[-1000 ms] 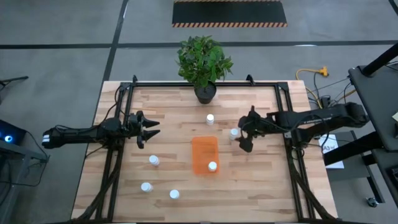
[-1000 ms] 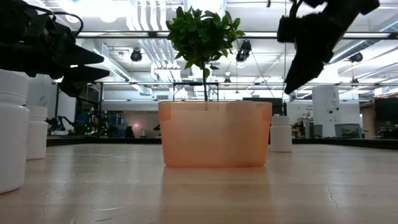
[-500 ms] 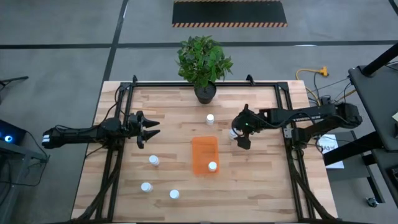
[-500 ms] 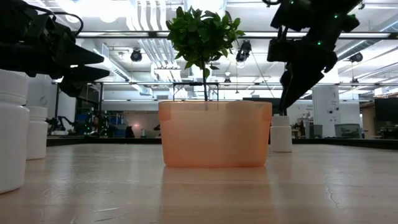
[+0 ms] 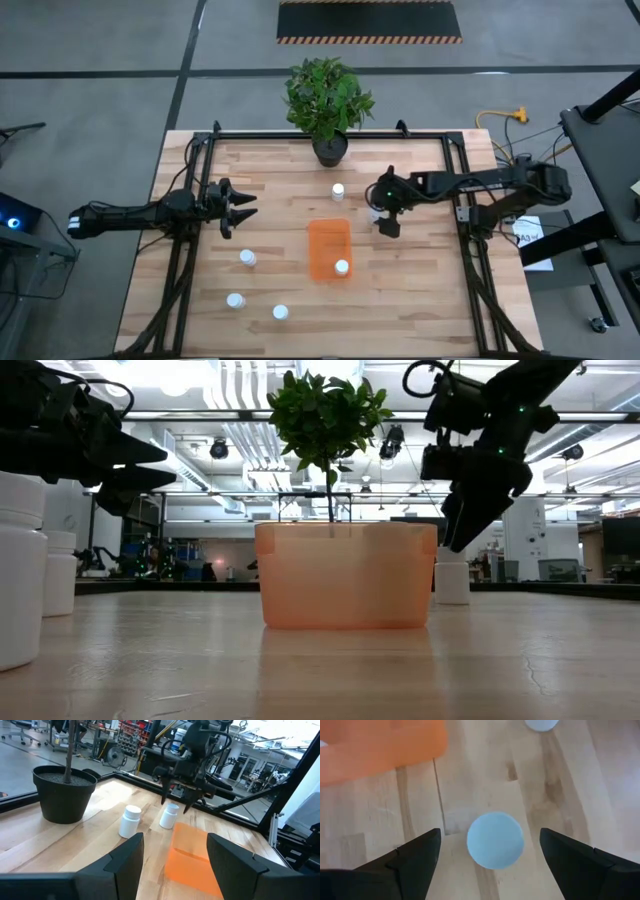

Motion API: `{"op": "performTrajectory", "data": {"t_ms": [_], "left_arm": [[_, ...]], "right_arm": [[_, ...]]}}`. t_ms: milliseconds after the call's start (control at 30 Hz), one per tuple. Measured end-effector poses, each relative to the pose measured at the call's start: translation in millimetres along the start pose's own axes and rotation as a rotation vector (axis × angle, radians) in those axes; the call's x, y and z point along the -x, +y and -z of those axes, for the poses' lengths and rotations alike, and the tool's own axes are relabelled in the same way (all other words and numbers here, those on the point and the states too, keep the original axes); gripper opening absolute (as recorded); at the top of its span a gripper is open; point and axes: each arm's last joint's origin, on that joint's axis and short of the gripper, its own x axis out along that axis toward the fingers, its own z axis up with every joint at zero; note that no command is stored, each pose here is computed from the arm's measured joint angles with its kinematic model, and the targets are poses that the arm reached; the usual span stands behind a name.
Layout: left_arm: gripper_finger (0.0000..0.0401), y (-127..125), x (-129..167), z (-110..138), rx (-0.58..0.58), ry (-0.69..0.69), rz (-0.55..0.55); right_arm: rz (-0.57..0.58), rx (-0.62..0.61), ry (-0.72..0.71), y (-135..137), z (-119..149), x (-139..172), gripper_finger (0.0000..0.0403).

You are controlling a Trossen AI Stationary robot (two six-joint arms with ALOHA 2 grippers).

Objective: Pick and place pill bottles into a basket
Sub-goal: Put the white pill bottle into the orange bin

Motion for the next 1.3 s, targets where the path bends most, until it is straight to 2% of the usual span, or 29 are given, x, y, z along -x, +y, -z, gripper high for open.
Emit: {"op": "performTrajectory", "data": {"t_ms": [400, 500, 633, 867, 1100, 1300], "left_arm": [[0.02, 0.0, 0.0, -0.1, 0.0, -0.001, 0.0], [0.02, 0.0, 0.0, -0.1, 0.0, -0.001, 0.0], [0.02, 0.0, 0.0, -0.1, 0.0, -0.001, 0.0], [0.02, -0.1, 0.0, 0.0, 0.0, -0.001, 0.001], [0.02, 0.0, 0.0, -0.1, 0.0, -0.001, 0.0], [0.02, 0.0, 0.0, 0.0, 0.0, 0.0, 0.0]], "right_arm": [[-0.003, -0.013, 0.013, -0.7, -0.2, -11.6, 0.0326], [-0.001, -0.031, 0.01, -1.9, 0.0, -12.0, 0.0315], [0.0, -0.036, 0.008, -2.1, 0.5, -11.9, 0.0264], [-0.005, -0.054, -0.002, -1.9, -0.1, -9.7, 0.0143], [-0.059, -0.096, -0.041, 0.9, -3.0, 1.9, 0.0143], [-0.072, -0.119, -0.121, 3.3, -9.5, 26.6, 0.0143]]}}
